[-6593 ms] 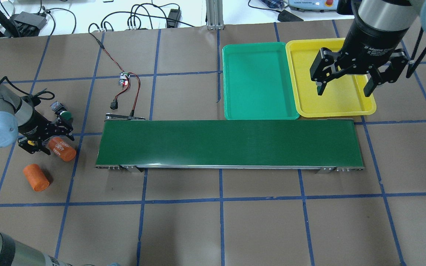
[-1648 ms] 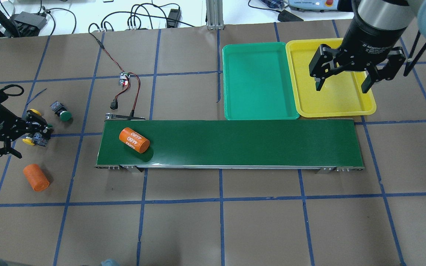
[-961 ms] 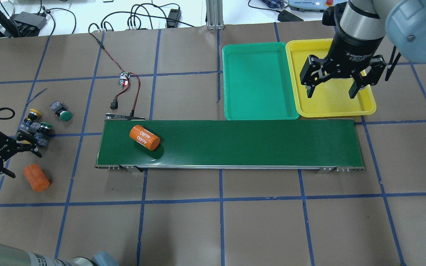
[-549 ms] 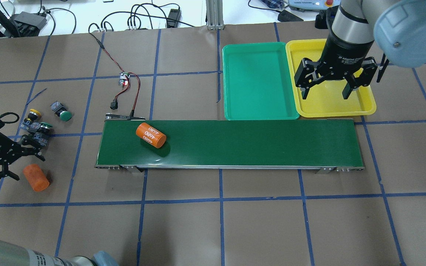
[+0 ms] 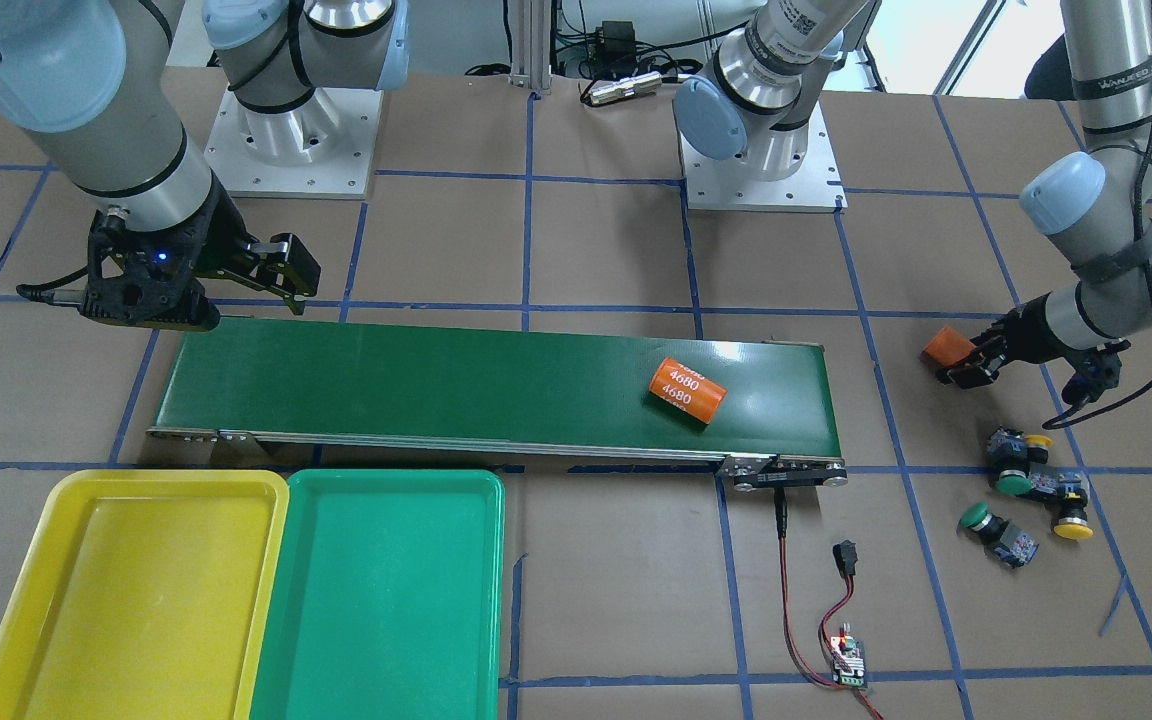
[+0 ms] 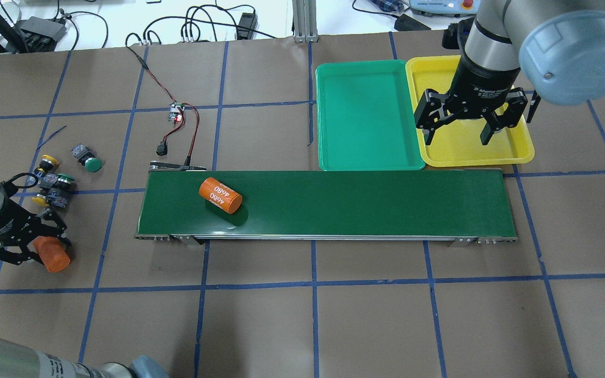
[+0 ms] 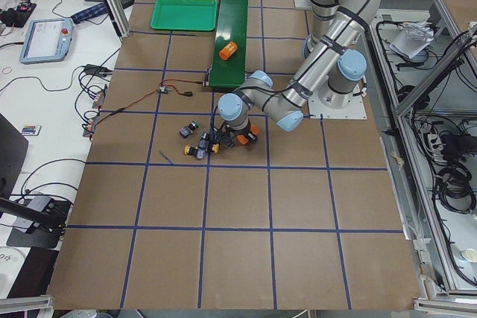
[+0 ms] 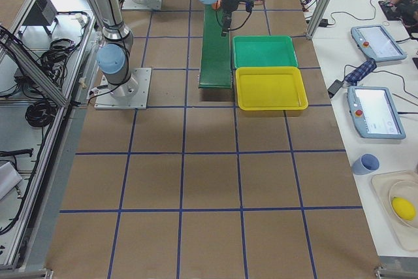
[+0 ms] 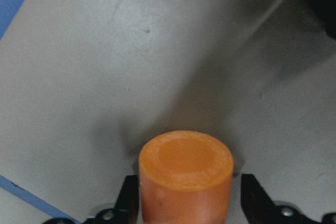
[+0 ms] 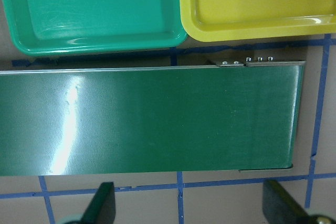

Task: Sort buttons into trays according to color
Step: 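Carry the second cylinder to the belt while the right gripper moves over the belt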

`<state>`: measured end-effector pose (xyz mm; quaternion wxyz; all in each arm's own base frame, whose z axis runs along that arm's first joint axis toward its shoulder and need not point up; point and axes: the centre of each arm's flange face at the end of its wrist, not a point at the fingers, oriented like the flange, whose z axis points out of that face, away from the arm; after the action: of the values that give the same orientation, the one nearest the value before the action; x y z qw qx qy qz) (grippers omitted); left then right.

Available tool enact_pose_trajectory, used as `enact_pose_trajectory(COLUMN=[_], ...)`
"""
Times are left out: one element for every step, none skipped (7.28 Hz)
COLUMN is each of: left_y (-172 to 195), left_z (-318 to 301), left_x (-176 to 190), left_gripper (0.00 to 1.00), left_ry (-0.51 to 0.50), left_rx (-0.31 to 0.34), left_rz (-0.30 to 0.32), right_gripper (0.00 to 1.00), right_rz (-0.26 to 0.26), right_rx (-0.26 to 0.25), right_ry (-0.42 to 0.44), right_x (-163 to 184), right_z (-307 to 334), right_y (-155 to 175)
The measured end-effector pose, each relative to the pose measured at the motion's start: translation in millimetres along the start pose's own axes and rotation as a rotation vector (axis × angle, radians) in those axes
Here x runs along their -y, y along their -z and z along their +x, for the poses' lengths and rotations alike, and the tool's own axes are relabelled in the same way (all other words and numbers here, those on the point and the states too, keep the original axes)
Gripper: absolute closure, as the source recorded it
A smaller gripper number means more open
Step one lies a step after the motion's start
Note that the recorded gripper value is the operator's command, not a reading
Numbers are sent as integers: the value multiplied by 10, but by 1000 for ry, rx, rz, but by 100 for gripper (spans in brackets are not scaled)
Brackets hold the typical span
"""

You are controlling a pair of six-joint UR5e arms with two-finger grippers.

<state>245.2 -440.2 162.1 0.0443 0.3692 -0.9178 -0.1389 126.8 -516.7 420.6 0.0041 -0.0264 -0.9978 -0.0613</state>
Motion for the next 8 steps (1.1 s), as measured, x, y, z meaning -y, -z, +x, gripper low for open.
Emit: enact_pose_trajectory(left_y=[16, 106, 256, 438, 630, 802, 921, 981], left_z=[-2, 5, 28, 115, 322, 619, 940, 1265], left_x=[-12, -45, -103, -182, -282, -420, -603, -829], left_gripper=[100, 100, 100, 100, 100, 100, 100, 100], left_ry=[3, 4, 12, 39, 70, 97, 128, 172], left_rx=[0, 1, -1, -11, -22, -24, -25, -32], left_rz=[0, 9, 22, 47, 84, 121, 147, 159], right_gripper=[0, 0, 0, 0, 0, 0, 0, 0], right_rz=[-2, -4, -4, -6, -9, -12, -12, -11], right_rx=[0, 0, 0, 0, 0, 0, 0, 0], right_ry=[1, 1, 1, 1, 2, 2, 3, 16], right_x=[12, 17, 21, 26, 35, 43, 45, 48], right_z=[-3, -5, -6, -7, -8, -8, -10, -17], right_y=[-18, -27, -32, -41, -55, -66, -70, -81])
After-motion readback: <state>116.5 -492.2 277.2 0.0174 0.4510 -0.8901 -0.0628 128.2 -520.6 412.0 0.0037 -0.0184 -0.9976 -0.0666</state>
